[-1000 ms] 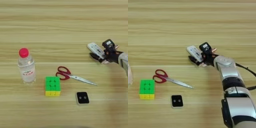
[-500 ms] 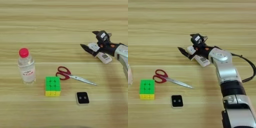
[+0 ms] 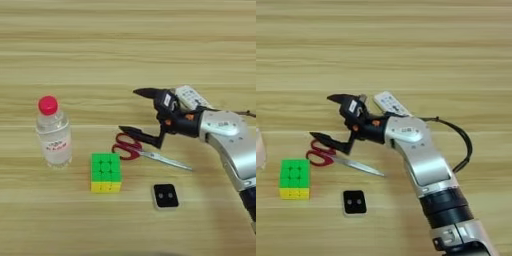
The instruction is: Move the objects on the table
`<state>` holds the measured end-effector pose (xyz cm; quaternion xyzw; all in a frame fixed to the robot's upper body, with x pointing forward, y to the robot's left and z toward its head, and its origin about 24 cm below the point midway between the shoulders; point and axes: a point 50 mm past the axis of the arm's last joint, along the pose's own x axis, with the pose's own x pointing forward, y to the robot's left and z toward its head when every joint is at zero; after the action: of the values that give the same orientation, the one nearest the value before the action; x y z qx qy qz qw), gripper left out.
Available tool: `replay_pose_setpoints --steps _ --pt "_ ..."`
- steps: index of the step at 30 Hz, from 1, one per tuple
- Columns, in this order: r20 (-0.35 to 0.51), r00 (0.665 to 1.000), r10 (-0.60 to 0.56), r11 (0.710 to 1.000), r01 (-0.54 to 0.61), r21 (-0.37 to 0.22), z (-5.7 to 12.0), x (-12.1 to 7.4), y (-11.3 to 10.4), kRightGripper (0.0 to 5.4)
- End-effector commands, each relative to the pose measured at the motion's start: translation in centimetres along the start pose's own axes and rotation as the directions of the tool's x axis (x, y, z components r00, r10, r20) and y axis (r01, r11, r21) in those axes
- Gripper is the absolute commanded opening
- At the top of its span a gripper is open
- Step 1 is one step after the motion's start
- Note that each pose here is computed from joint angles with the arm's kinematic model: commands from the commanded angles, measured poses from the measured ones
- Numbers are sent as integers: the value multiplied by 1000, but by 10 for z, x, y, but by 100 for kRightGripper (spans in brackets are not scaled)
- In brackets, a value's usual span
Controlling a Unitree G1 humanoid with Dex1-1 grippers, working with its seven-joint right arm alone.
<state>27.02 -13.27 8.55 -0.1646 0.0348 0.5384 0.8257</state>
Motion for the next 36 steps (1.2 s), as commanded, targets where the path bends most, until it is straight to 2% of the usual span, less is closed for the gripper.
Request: replay_pose_setpoints --steps 1,5,12,23,33,36 --pt "5 998 56 997 -56 -53 13 -6 -3 539" --pt "-75 991 109 993 -112 -35 0 -9 2 539" --pt "-172 979 113 993 -118 -23 -15 -7 2 539" --pt "-255 960 118 991 -129 -26 -34 10 4 539" --pt "-268 955 130 991 -116 70 -44 19 1 539" --pt "-285 949 133 989 -107 105 -50 18 -1 513"
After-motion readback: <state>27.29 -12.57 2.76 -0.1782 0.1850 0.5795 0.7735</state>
